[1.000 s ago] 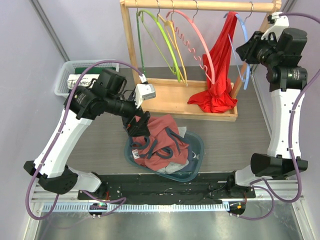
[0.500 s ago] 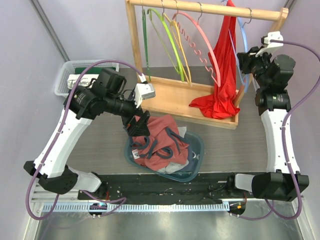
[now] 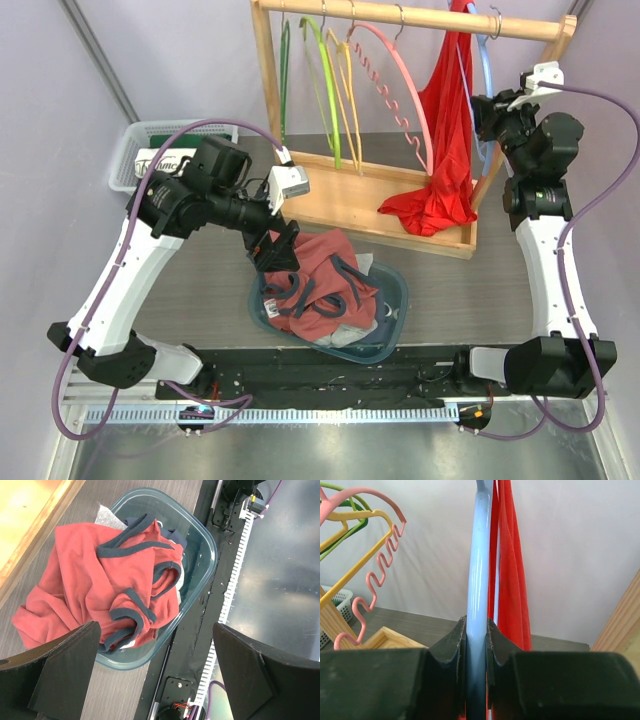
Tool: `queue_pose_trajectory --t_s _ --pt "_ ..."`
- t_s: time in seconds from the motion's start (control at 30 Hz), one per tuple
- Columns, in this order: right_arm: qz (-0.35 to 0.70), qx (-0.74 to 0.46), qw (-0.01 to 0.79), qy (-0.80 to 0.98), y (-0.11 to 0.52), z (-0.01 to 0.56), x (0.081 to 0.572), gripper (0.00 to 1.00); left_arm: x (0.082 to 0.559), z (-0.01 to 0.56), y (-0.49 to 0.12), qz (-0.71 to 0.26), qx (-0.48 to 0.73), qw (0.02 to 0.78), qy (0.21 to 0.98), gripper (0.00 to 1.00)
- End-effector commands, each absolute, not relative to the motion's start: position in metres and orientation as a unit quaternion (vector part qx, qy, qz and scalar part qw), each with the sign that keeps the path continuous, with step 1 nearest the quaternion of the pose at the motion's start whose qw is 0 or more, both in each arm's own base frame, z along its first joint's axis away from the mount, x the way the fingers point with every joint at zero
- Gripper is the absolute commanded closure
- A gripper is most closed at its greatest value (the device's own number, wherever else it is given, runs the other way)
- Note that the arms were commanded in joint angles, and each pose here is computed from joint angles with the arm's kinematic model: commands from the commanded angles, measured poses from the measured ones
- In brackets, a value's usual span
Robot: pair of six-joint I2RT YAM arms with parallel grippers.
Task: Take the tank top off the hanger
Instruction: Pick up the hanger from the clothesline.
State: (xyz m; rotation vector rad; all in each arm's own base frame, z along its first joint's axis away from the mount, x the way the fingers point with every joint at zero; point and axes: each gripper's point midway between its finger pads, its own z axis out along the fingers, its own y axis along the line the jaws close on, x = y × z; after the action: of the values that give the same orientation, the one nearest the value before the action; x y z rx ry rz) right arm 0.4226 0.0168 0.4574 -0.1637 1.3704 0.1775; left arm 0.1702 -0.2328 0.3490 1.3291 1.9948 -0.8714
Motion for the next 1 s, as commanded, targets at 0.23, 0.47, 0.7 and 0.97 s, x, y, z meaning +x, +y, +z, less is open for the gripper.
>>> queue_pose_trajectory --t_s 0.23,0.47,0.7,0.97 --pt "0.067 -0.082 0.833 0.543 0.020 0.536 0.384 0.99 0.170 0.360 -0.234 -0.336 0.497 0.307 0.739 0.00" --pt "0.083 -0.132 0.783 0.602 0.037 0.485 0.359 0.99 0.170 0.357 -0.234 -0.337 0.498 0.301 0.740 0.00" --pt "0.140 -0.136 0.774 0.603 0.061 0.451 0.299 0.99 0.177 0.354 -0.235 -0.326 0.495 0.305 0.745 0.01" --pt "0.126 -0.131 0.788 0.588 0.064 0.462 0.229 0.99 0.177 0.357 -0.236 -0.326 0.497 0.310 0.742 0.00"
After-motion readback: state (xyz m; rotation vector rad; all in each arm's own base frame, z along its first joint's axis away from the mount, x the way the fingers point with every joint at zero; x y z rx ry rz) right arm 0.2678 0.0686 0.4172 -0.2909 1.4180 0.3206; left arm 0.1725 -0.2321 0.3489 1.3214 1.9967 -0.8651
